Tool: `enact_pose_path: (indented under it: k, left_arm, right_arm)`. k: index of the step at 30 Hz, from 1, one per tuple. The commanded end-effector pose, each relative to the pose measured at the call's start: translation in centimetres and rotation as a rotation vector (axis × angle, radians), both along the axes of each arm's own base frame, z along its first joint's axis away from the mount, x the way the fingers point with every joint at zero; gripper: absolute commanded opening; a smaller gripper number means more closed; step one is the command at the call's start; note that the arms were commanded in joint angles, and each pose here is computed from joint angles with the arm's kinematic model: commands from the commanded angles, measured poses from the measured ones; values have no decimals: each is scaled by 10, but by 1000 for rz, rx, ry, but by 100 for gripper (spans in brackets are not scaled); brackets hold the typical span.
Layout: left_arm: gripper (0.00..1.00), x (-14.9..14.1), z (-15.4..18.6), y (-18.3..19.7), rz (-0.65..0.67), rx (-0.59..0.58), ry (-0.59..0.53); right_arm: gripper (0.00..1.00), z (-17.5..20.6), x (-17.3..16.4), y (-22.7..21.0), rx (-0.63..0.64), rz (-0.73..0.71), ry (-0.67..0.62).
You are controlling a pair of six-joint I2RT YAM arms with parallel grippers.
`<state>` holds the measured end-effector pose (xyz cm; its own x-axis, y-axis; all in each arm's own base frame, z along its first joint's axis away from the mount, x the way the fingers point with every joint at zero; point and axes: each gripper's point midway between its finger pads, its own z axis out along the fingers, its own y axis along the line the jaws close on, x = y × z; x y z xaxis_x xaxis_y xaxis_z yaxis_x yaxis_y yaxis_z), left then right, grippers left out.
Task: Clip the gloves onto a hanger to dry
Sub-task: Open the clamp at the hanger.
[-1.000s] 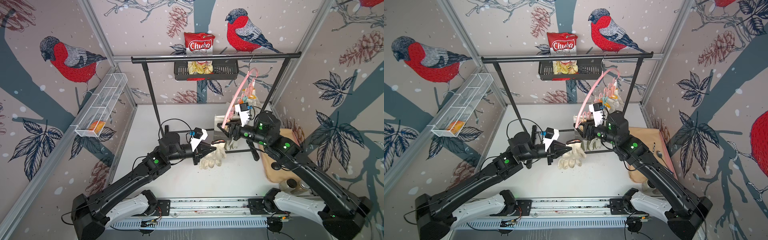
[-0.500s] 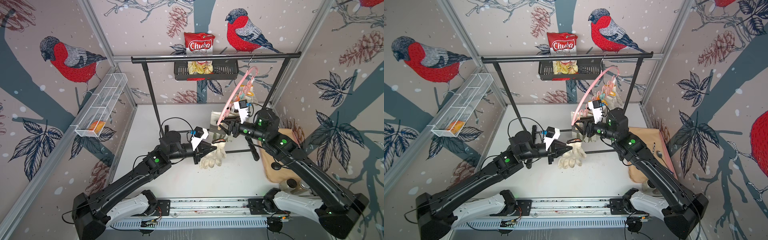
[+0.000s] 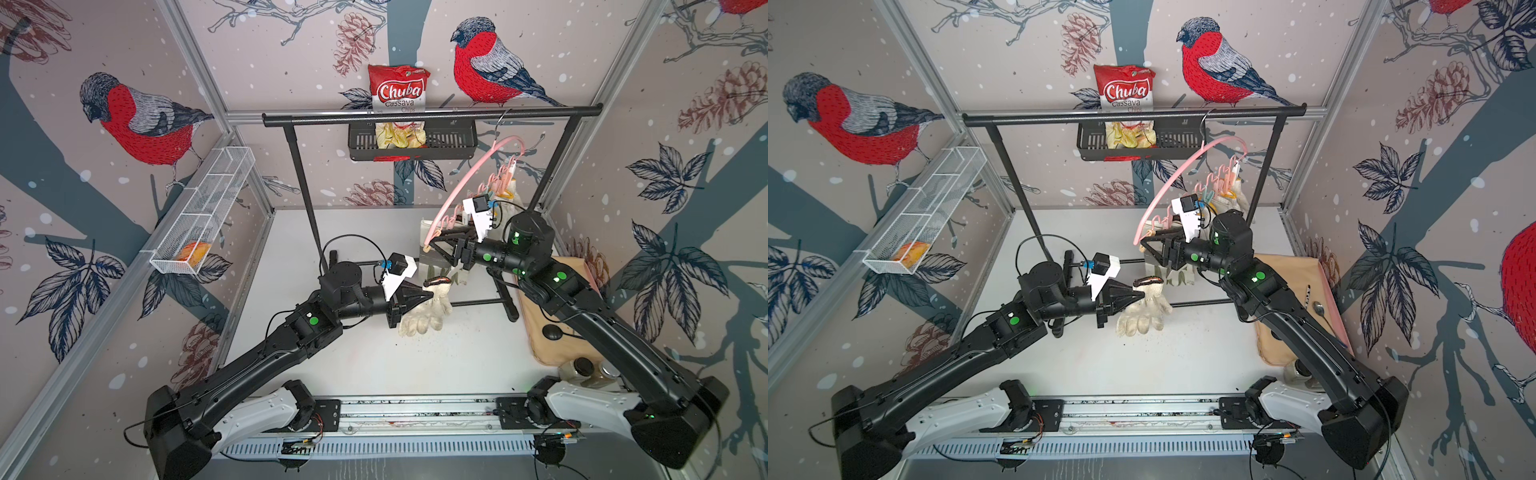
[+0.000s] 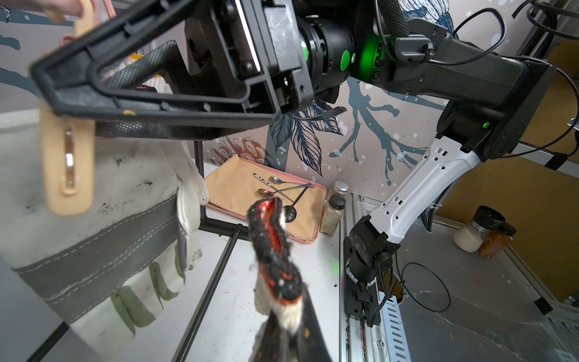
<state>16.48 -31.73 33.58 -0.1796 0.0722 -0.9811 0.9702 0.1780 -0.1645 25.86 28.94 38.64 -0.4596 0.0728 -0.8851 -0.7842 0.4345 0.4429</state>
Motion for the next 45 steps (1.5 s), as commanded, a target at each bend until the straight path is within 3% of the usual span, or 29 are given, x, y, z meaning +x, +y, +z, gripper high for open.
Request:
enact_pose_path:
  k: [1, 45]
  left_arm:
    - [0, -1, 5, 0, -6, -8, -19]
    - [0, 0, 8, 1, 0, -4, -31]
  right_arm:
    - [63, 13, 0, 5, 23, 28, -48]
    - [52, 7, 10, 13, -44, -32, -53]
